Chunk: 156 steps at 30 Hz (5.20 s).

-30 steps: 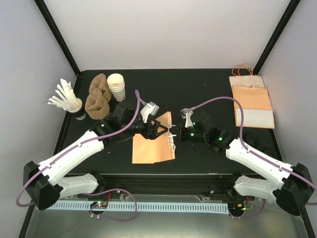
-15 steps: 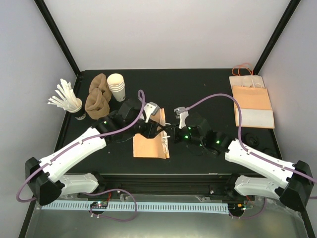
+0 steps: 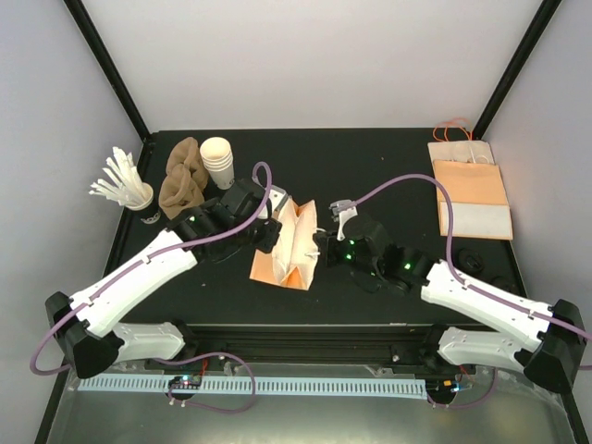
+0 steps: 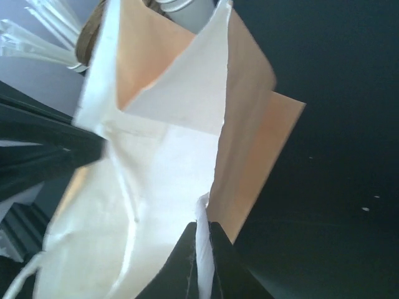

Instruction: Pack the takeout coffee

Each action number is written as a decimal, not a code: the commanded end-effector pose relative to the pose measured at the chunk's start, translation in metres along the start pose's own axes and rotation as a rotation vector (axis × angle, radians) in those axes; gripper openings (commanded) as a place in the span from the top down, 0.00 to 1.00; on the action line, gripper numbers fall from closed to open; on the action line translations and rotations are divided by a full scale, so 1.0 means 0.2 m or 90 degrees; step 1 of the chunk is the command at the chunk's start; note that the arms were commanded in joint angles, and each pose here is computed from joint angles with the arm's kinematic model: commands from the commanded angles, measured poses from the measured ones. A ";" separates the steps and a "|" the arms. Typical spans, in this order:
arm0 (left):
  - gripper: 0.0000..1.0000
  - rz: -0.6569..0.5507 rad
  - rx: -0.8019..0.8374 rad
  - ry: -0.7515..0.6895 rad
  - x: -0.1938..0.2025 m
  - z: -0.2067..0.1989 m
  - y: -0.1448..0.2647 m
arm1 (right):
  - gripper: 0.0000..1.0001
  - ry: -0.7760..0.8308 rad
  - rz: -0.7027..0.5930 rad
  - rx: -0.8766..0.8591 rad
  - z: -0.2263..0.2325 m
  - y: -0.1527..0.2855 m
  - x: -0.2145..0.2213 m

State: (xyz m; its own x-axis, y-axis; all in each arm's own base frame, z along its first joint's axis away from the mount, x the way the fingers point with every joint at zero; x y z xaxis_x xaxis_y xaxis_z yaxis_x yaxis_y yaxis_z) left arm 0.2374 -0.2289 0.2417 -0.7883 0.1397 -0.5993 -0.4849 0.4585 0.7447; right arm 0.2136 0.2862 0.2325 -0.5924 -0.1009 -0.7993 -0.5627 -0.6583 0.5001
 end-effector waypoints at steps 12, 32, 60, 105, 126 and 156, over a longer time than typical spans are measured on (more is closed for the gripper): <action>0.98 -0.024 -0.173 -0.126 -0.26 0.09 0.31 | 0.92 -0.020 0.028 0.167 -0.28 0.08 0.19; 0.98 0.032 -0.075 -0.137 -0.16 -0.03 0.05 | 0.27 0.117 0.049 -0.022 -0.08 0.20 0.25; 0.98 0.118 0.224 -0.058 0.05 -0.38 -0.10 | 0.00 -0.218 -0.139 0.174 -0.32 0.20 0.02; 0.98 0.002 0.029 -0.065 -0.21 -0.24 0.14 | 0.99 -0.196 0.079 0.179 -0.18 0.07 0.10; 0.98 -0.032 0.186 -0.073 -0.22 -0.44 0.26 | 0.99 -0.149 0.086 0.073 -0.03 -0.12 0.05; 0.98 -0.055 0.196 -0.057 -0.24 -0.43 0.35 | 0.99 -0.138 -0.128 -0.060 0.05 0.01 -0.16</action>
State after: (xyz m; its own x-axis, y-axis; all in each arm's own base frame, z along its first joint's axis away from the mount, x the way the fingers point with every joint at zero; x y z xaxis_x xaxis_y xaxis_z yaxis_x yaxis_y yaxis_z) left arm 0.1983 -0.2779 0.3401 -0.7234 0.1899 -0.6638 -0.3549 0.7223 0.5935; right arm 0.2178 0.3170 0.2452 -0.6647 0.1065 -0.7395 -0.5269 -0.7686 0.3629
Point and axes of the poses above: each gripper's point midway between its finger pads, its own y axis back along the fingers, its own z axis along the line the jaws close on, x = y × z, the point moved 1 cm from there along y, back along the fingers, and after that the axes turned 11 degrees about y, right-handed, at the moved point
